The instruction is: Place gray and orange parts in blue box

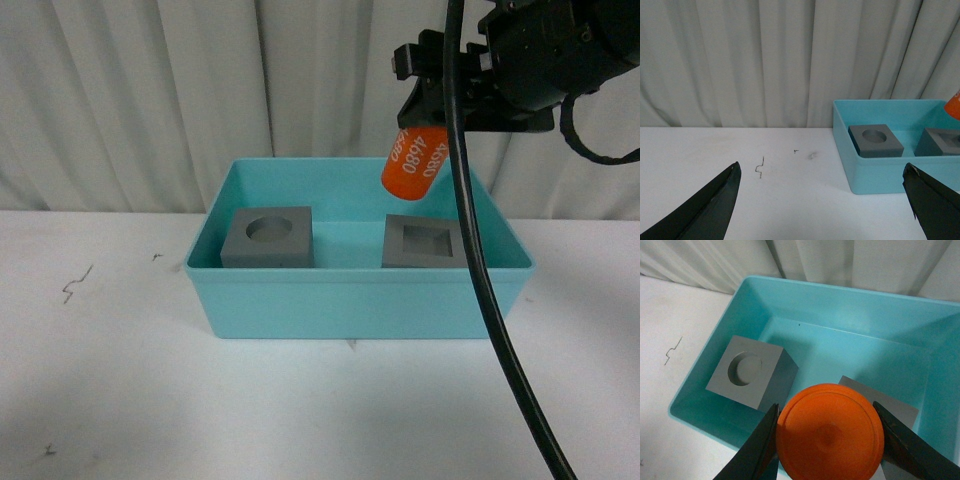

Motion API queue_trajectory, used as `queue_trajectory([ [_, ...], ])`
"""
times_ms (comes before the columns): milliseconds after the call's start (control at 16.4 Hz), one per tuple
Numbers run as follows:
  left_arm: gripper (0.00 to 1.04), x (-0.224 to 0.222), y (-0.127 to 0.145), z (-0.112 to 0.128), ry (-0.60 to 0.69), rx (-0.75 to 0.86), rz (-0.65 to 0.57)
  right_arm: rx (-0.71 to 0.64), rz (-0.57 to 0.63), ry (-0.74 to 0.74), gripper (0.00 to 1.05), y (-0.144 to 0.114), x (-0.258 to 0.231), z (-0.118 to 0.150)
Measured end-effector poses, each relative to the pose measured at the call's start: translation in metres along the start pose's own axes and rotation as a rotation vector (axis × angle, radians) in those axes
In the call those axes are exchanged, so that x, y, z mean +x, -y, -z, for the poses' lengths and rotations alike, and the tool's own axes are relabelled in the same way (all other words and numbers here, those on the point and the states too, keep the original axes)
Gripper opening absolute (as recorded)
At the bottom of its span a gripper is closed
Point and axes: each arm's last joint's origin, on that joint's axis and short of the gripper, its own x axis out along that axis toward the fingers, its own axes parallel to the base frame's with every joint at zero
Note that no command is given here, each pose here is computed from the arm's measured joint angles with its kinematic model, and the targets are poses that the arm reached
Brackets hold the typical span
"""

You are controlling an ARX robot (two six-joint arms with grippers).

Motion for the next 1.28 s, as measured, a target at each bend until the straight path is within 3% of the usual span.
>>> queue_trajectory([
  [244, 0.98, 0.000, 0.000, 0.000, 0.000, 0.000, 0.000, 0.021, -0.028, -0.026, 0.47, 0.003, 0.028, 0.003],
  [670, 0.98, 0.000, 0.000, 0.000, 0.000, 0.000, 0.000, 0.012, -0.087, -0.097, 0.47, -0.016, 0.065, 0.015],
  [1280, 0.98, 0.000, 0.000, 0.000, 0.000, 0.000, 0.000, -0.011, -0.061, -0.169, 0.47, -0.021, 0.101, 0.022],
])
